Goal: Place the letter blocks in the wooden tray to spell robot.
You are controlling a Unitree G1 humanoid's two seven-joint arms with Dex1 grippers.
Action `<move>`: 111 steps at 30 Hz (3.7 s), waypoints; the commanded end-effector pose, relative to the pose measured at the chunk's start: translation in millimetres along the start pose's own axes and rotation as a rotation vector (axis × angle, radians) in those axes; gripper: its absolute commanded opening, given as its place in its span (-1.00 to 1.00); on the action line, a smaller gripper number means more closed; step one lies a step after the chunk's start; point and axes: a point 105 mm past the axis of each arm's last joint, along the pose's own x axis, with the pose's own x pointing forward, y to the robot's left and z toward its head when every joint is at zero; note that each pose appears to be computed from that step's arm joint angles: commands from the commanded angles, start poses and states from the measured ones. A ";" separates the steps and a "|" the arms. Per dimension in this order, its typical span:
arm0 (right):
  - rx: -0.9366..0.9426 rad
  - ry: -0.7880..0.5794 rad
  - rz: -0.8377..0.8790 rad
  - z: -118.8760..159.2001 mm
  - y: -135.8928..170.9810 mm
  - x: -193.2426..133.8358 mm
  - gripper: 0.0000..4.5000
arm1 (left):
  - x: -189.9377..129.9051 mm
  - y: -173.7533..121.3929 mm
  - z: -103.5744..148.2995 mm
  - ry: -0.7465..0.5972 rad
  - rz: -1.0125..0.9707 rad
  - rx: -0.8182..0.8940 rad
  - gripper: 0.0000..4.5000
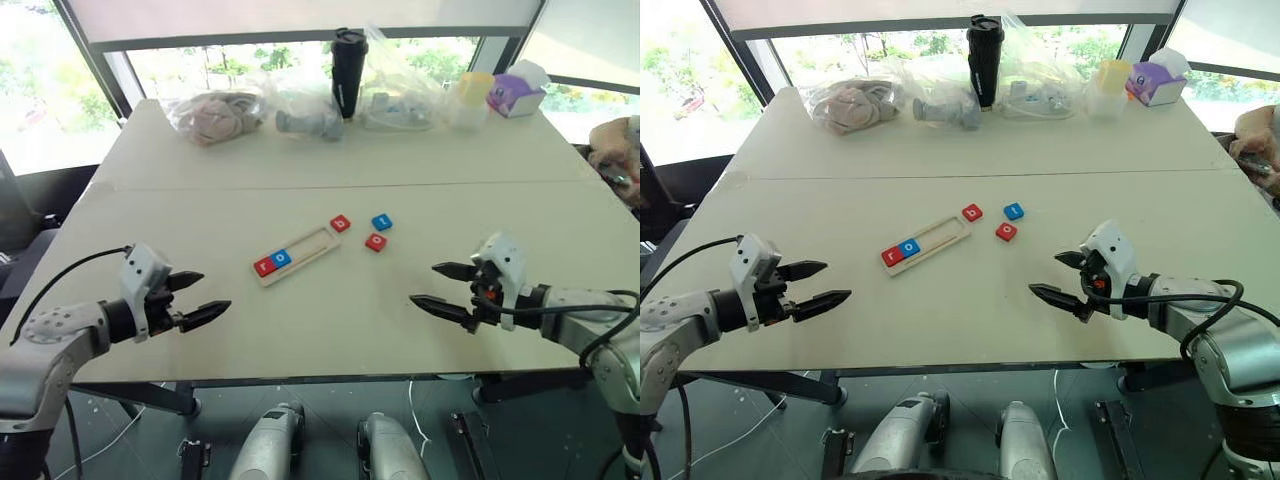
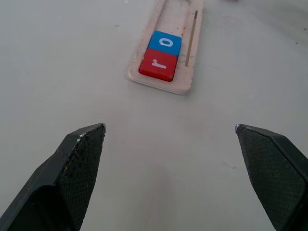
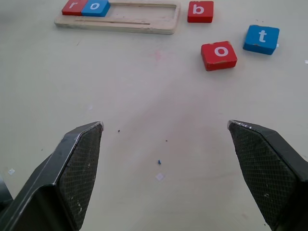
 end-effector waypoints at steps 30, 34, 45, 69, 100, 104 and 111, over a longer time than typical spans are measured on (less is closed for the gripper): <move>-0.181 -0.083 0.111 44.1 52.5 32.1 0.91 | 79.7 -4.8 46.3 0.054 -0.054 0.279 1.00; -0.175 -0.096 0.122 45.7 64.0 35.6 0.91 | 97.9 2.6 41.6 0.086 -0.062 0.325 1.00; -0.148 -0.100 0.132 41.8 82.9 36.6 0.91 | 121.3 -10.5 21.6 0.111 -0.157 0.313 1.00; -0.130 -0.013 0.005 25.7 40.0 12.9 0.92 | 99.0 -19.9 -0.2 0.186 -0.334 0.431 0.39; -0.082 -0.117 -0.095 40.8 4.5 34.2 0.92 | 14.8 -6.2 57.0 0.080 -0.434 0.189 0.98; -0.024 -0.117 -0.186 59.4 -19.8 78.3 0.92 | 2.6 3.4 74.2 -0.022 -0.305 0.109 0.98; 0.003 -0.062 -0.191 81.9 -25.4 148.4 0.92 | 10.8 -2.2 85.8 -0.150 -0.149 0.085 0.98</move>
